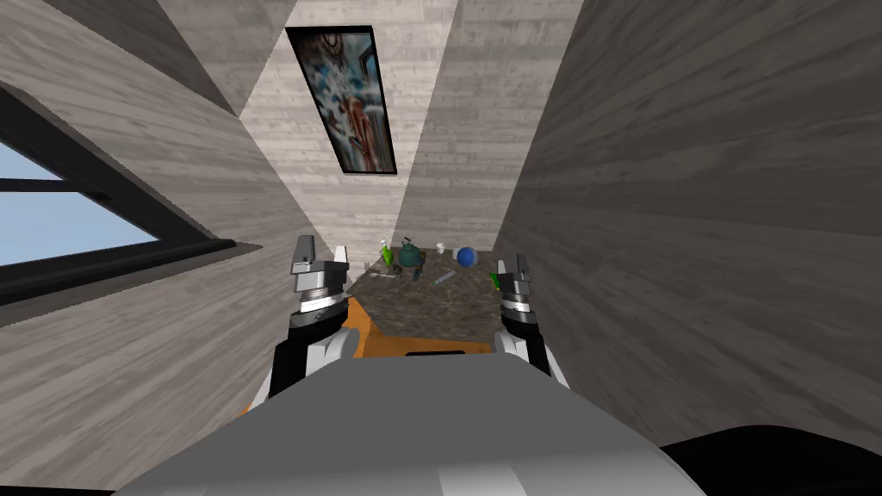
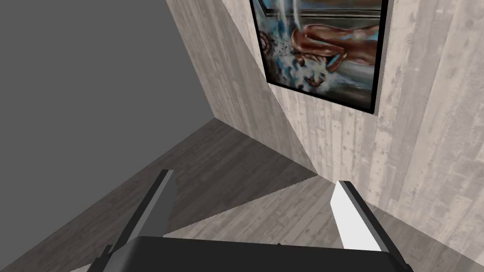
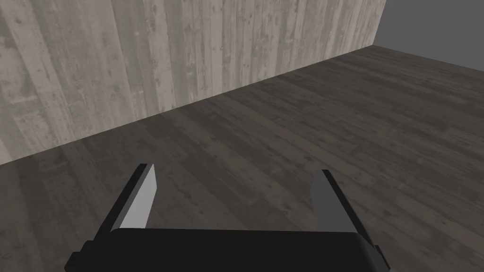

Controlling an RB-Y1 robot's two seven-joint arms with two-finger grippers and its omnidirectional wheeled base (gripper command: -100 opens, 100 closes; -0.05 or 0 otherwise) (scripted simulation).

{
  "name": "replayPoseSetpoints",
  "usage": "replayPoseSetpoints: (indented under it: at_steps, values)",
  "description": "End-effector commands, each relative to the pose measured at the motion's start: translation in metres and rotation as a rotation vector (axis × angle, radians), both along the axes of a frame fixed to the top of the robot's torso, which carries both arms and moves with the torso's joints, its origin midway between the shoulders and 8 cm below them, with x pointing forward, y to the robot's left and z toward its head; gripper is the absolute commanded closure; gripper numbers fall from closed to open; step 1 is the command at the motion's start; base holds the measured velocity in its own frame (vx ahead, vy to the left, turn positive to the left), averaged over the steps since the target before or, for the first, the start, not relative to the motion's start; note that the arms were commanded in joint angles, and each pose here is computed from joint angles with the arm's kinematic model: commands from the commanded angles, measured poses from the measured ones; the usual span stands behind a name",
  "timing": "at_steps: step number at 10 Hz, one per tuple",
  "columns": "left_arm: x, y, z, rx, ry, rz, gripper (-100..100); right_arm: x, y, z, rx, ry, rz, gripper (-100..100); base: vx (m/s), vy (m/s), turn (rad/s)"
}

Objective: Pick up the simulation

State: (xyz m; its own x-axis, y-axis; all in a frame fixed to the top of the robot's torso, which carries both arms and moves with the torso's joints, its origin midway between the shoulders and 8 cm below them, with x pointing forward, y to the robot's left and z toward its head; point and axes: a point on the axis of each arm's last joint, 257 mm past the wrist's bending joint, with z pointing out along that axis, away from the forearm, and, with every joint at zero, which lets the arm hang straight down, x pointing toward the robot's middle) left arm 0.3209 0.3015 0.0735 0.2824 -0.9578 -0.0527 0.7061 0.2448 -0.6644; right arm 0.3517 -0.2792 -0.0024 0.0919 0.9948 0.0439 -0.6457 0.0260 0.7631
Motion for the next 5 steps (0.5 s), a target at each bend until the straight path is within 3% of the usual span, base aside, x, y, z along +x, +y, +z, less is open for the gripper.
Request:
replayPoseSetpoints:
  at_steps: [1,5]
  values:
    - [0.002,-0.007,-0.004,0.064,0.018,0.005,-100,0.0,0.0,0.0,0.0,0.0,0.0,0,-0.026,-0.017,-0.082]
    - [0.006,-0.025,-0.018,0.271,0.055,0.042,-100,0.0,0.0,0.0,0.0,0.0,0.0,0,-0.073,-0.018,-0.128]
